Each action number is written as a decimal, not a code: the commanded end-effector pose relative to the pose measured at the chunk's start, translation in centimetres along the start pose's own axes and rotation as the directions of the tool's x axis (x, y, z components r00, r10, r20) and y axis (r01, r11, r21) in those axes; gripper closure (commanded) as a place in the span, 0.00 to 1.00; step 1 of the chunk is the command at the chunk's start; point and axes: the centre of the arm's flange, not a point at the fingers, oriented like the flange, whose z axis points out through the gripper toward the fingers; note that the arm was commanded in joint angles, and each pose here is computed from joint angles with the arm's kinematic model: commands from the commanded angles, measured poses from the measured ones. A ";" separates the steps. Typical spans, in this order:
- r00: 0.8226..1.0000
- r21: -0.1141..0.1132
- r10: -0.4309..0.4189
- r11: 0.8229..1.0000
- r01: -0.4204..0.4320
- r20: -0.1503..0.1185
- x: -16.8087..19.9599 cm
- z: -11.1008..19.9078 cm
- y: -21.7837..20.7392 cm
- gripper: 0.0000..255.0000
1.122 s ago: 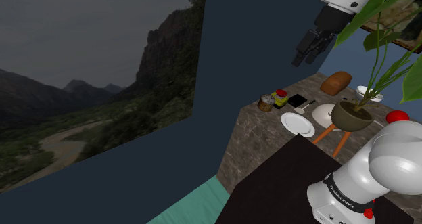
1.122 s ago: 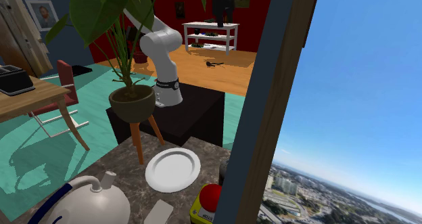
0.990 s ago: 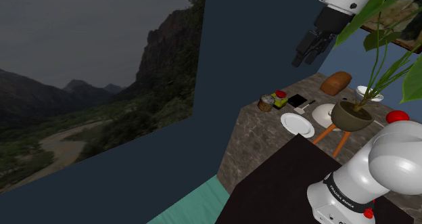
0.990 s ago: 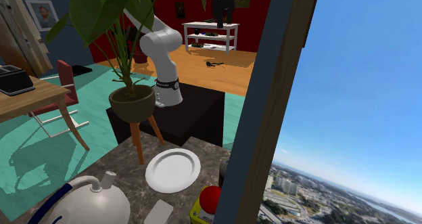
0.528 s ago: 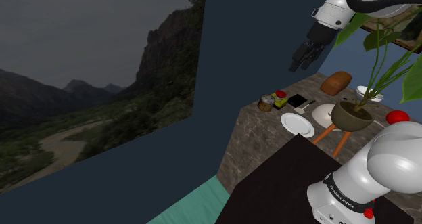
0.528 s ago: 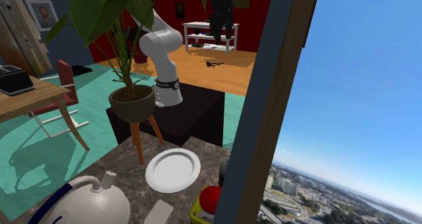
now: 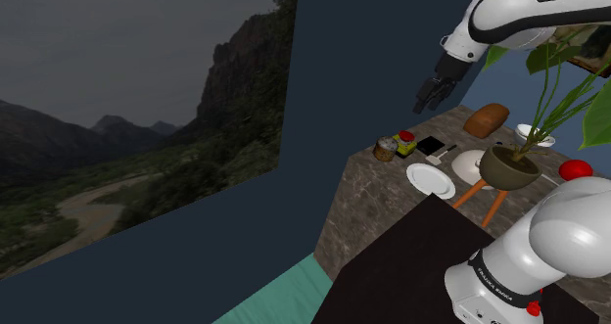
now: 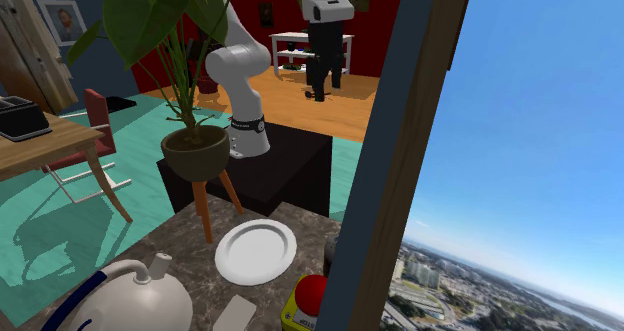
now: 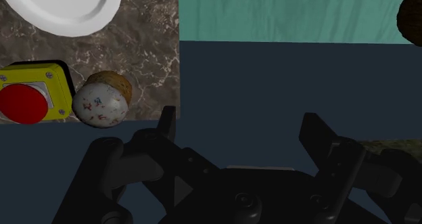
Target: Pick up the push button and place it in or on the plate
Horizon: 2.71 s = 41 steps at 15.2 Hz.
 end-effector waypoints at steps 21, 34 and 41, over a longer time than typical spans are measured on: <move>0.998 0.003 0.022 1.000 -0.022 0.053 8.0 15.4 23.9 0.00; 0.997 0.005 0.031 1.000 -0.031 0.075 10.8 23.4 33.6 0.00; 0.997 0.005 0.031 1.000 -0.031 0.075 10.6 25.8 33.6 0.00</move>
